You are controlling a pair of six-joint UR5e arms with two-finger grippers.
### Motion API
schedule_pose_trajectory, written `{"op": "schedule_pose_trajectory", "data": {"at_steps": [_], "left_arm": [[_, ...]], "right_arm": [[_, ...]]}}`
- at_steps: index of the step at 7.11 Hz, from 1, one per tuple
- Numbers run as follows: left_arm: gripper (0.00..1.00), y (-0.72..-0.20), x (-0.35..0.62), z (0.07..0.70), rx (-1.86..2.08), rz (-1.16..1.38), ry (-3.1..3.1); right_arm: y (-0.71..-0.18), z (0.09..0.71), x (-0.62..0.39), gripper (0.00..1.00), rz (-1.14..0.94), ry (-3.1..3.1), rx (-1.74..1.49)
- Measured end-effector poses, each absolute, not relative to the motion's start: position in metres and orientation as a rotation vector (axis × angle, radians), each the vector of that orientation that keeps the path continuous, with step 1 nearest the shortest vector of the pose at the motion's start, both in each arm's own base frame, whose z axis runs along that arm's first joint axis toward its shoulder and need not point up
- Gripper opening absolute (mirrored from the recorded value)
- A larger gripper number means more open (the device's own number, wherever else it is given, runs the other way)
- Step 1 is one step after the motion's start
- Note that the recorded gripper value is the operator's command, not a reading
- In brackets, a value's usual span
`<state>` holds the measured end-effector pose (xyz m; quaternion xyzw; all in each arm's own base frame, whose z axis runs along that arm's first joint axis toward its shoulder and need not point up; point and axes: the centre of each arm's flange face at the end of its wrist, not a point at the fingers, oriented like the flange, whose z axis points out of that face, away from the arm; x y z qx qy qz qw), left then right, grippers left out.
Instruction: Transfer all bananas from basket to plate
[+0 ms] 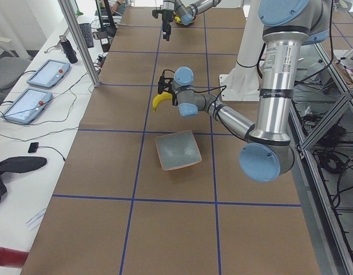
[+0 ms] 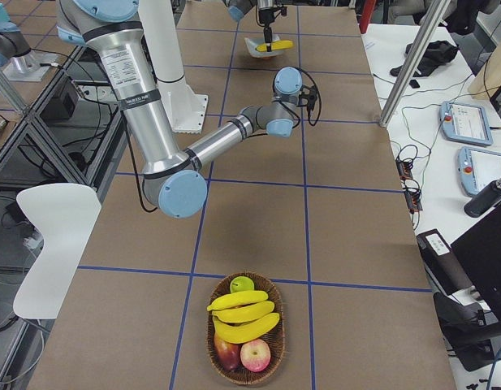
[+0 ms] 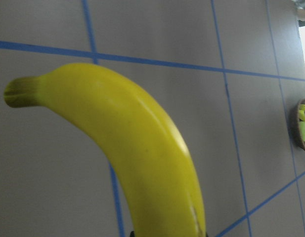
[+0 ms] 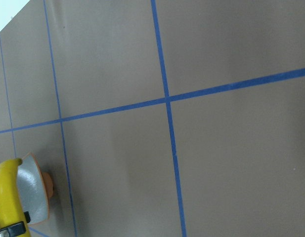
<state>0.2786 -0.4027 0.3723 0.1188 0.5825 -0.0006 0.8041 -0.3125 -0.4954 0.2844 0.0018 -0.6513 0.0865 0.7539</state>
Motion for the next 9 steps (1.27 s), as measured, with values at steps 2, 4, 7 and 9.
{"op": "schedule_pose_trajectory", "data": {"at_steps": [2, 4, 7, 9], "left_arm": [[0.0, -0.389, 0.243, 0.438, 0.255, 0.013, 1.122], [0.0, -0.385, 0.234, 0.476, 0.182, -0.035, 1.001], [0.0, -0.385, 0.236, 0.503, 0.09, -0.08, 0.891], [0.0, -0.387, 0.239, 0.519, 0.053, -0.093, 0.852]], "right_arm": [[-0.497, 0.301, -0.306, 1.0, 0.242, -1.394, 0.056], [-0.495, 0.308, -0.304, 1.0, 0.252, -1.384, 0.063], [-0.493, 0.32, -0.303, 1.0, 0.267, -1.367, 0.065], [-0.492, 0.323, -0.303, 1.0, 0.271, -1.363, 0.066]]}}
